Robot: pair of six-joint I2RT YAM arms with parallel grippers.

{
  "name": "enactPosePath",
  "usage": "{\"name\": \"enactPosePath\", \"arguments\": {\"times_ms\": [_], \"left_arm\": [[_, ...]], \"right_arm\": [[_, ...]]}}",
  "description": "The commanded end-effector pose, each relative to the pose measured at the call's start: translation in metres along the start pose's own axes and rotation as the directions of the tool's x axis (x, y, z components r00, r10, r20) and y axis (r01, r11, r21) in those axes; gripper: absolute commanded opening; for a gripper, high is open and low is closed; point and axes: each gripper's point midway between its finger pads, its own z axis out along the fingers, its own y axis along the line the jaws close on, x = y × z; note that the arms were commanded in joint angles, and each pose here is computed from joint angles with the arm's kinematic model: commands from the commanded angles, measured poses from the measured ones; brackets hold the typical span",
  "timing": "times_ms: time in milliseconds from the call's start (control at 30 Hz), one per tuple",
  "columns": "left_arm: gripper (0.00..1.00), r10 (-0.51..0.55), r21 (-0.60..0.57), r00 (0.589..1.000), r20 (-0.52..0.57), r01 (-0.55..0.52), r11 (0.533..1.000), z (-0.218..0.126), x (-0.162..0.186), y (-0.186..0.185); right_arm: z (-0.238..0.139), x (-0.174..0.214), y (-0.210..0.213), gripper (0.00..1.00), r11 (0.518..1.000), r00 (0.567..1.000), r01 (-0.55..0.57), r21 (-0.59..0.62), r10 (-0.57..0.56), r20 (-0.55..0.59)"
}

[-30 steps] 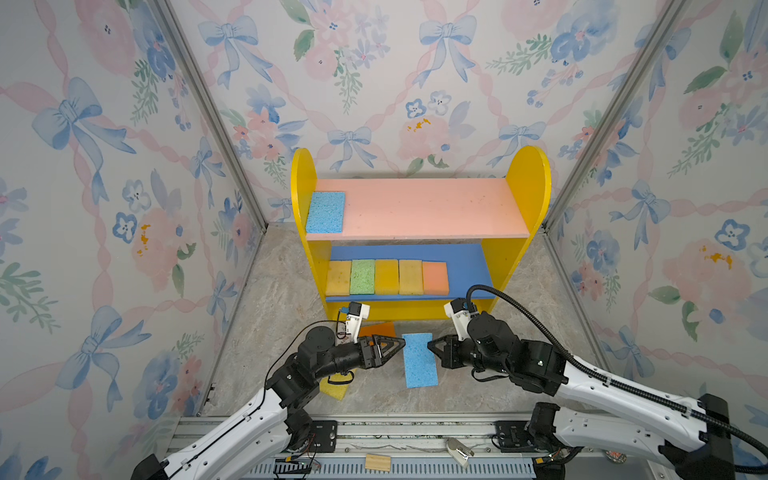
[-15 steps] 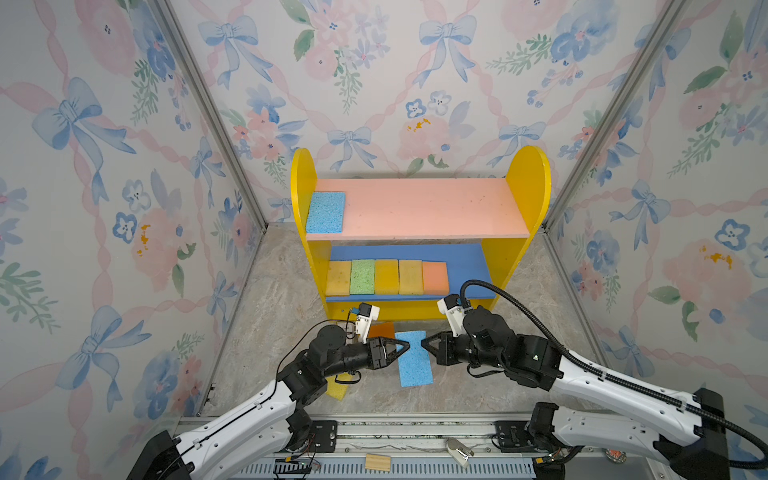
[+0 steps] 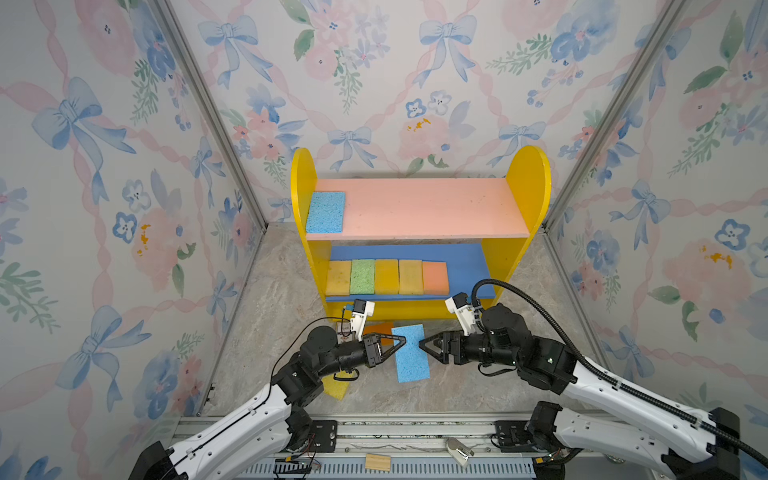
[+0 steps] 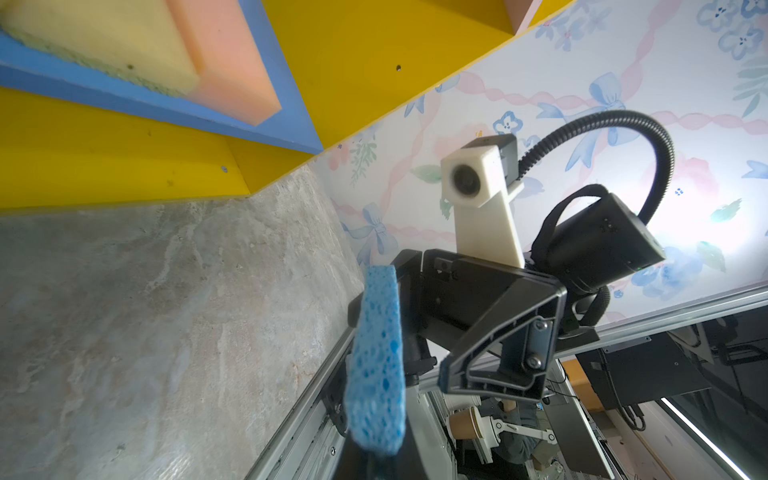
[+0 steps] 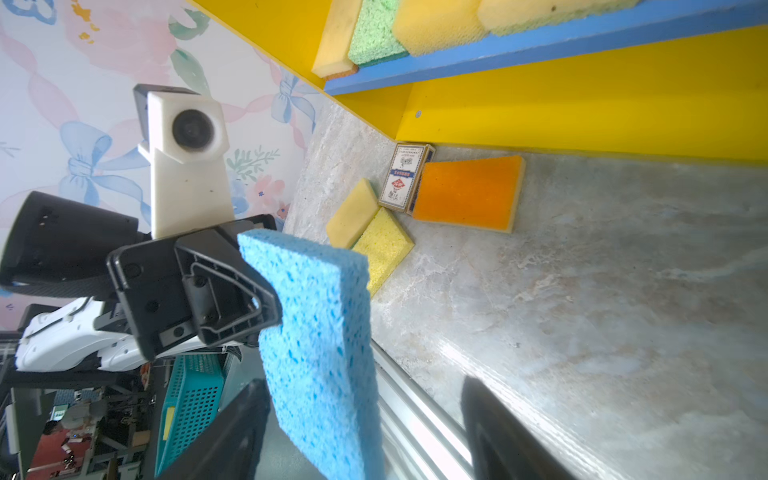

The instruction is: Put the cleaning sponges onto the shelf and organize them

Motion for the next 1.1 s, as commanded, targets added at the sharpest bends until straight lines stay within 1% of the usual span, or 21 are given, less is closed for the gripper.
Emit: {"name": "enactPosePath", "arguments": {"times_ms": [0, 67, 233, 333, 467, 600, 700, 733, 767, 800, 833, 900, 967, 1000, 1067], "left_arm": [[0.0, 0.023, 0.101, 1.0, 0.021, -0.025, 0.995, -0.003, -0.014, -0.032], [0.0, 0.023, 0.115, 0.999, 0.027, -0.026, 0.993, -0.004, -0.019, -0.037], [0.0, 0.035, 0.14, 0.999, 0.038, -0.04, 0.989, -0.004, -0.026, -0.048], [0.0, 0.032, 0.135, 0.998, 0.047, -0.038, 0.99, -0.006, -0.029, -0.046], [0.0, 0.024, 0.127, 0.998, 0.056, -0.031, 0.991, -0.008, -0.032, -0.042], [0.0, 0.016, 0.123, 0.998, 0.054, -0.023, 0.992, -0.008, -0.033, -0.04], [0.0, 0.013, 0.121, 0.998, 0.055, -0.02, 0.992, -0.008, -0.033, -0.04], [0.0, 0.014, 0.121, 0.998, 0.056, -0.021, 0.992, -0.008, -0.033, -0.04], [0.1, 0.016, 0.123, 0.998, 0.053, -0.022, 0.992, -0.008, -0.033, -0.04], [0.26, 0.017, 0.124, 0.999, 0.05, -0.024, 0.992, -0.008, -0.033, -0.04], [0.39, 0.022, 0.121, 0.999, 0.049, -0.028, 0.992, -0.01, -0.033, -0.039], [0.57, 0.039, 0.08, 0.998, 0.052, -0.043, 0.996, -0.014, -0.035, -0.032], [0.76, 0.075, -0.079, 0.995, 0.06, -0.071, 0.994, -0.024, -0.038, -0.007], [0.83, 0.108, -0.14, 0.992, 0.065, -0.098, 0.985, -0.029, -0.041, 0.0], [0.93, 0.154, -0.245, 0.985, 0.083, -0.129, 0.961, -0.043, -0.047, 0.012]], "right_arm": [[-0.005, 0.011, 0.024, 0.75, 0.986, 0.999, 0.011, -0.164, -0.019, -0.044], [-0.007, 0.014, 0.03, 0.72, 0.979, 0.998, 0.01, -0.206, -0.021, -0.054], [-0.006, 0.015, 0.032, 0.62, 0.974, 0.998, 0.005, -0.229, -0.019, -0.058], [-0.004, 0.015, 0.034, 0.53, 0.97, 0.998, -0.002, -0.241, -0.013, -0.06], [-0.004, 0.015, 0.036, 0.38, 0.968, 0.998, -0.007, -0.25, -0.009, -0.061], [-0.007, 0.013, 0.037, 0.19, 0.968, 0.999, -0.004, -0.249, -0.008, -0.047], [-0.008, 0.011, 0.038, 0.08, 0.969, 0.999, -0.003, -0.247, -0.008, -0.041], [-0.009, 0.011, 0.038, 0.07, 0.97, 0.999, 0.0, -0.244, -0.01, -0.037], [-0.01, 0.01, 0.039, 0.06, 0.971, 0.999, 0.004, -0.238, -0.012, -0.035], [-0.011, 0.01, 0.038, 0.05, 0.974, 0.999, 0.01, -0.227, -0.018, -0.034], [-0.013, 0.009, 0.038, 0.03, 0.978, 0.999, 0.019, -0.209, -0.026, -0.03], [-0.018, 0.006, 0.037, 0.03, 0.986, 0.998, 0.049, -0.161, -0.052, -0.017], [-0.027, 0.004, 0.035, 0.0, 0.992, 0.995, 0.095, -0.083, -0.096, -0.015], [-0.031, 0.003, 0.036, 0.0, 0.992, 0.993, 0.115, -0.06, -0.116, -0.017], [-0.04, 0.0, 0.04, 0.0, 0.988, 0.988, 0.152, -0.013, -0.152, -0.015]]}}
